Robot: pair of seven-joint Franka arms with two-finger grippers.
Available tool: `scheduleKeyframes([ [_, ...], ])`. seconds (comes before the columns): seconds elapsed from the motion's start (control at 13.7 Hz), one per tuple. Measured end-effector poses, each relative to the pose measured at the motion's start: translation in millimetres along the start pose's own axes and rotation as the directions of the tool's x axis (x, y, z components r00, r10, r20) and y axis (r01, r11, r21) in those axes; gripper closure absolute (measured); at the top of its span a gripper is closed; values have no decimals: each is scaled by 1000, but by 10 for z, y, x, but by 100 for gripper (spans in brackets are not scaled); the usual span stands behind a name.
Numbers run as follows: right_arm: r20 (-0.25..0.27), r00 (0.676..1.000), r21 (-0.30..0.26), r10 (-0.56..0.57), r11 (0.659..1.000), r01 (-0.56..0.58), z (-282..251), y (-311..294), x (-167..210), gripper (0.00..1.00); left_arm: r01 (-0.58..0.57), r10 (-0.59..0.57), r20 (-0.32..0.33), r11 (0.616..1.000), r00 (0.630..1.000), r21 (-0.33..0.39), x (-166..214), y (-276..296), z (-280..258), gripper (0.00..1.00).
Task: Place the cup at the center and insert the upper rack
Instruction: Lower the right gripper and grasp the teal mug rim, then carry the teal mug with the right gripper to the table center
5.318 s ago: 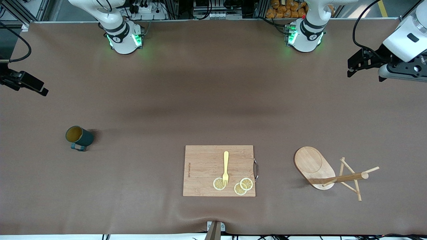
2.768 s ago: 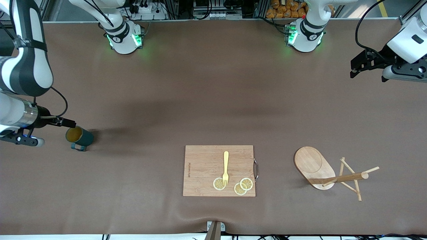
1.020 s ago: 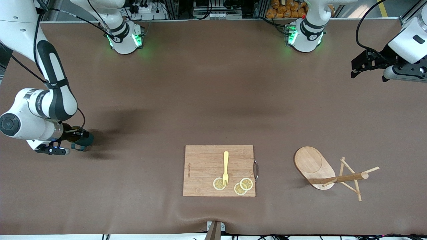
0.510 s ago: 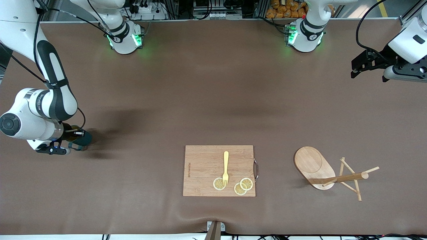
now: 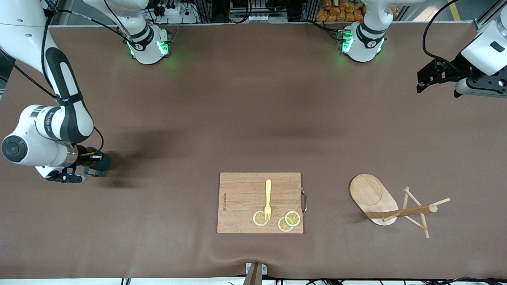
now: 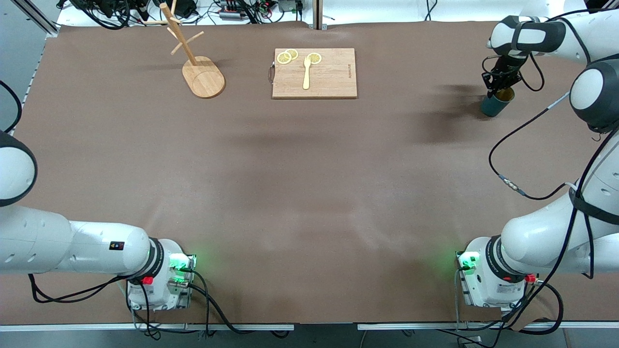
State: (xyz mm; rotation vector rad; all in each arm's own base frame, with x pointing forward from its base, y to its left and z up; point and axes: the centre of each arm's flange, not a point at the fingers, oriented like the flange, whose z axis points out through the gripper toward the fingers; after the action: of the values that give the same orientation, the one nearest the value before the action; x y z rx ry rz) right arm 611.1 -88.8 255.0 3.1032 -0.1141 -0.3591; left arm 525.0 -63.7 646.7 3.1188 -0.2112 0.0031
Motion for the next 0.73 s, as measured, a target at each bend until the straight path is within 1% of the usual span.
scheduleKeyframes([
  [0.22, 12, 1000, 15, 25, 1000, -25, -252, -248, -56, 96, 0, 0, 0, 1000, 1000, 0, 0, 0, 0, 0],
  [0.44, 9, 999, 67, 50, 996, -50, -457, -445, -125, 96, 0, 0, 0, 1000, 1000, 0, 0, -1, 0, 0],
  [0.58, 19, 996, 84, 91, 992, -92, -492, -467, -148, 96, 0, 0, 0, 1000, 1000, 0, 0, -2, 0, 0],
  [0.73, 30, 993, 119, 115, 986, -118, -516, -514, -165, 96, 0, 0, 0, 1000, 1000, 0, 0, -2, 0, 0],
])
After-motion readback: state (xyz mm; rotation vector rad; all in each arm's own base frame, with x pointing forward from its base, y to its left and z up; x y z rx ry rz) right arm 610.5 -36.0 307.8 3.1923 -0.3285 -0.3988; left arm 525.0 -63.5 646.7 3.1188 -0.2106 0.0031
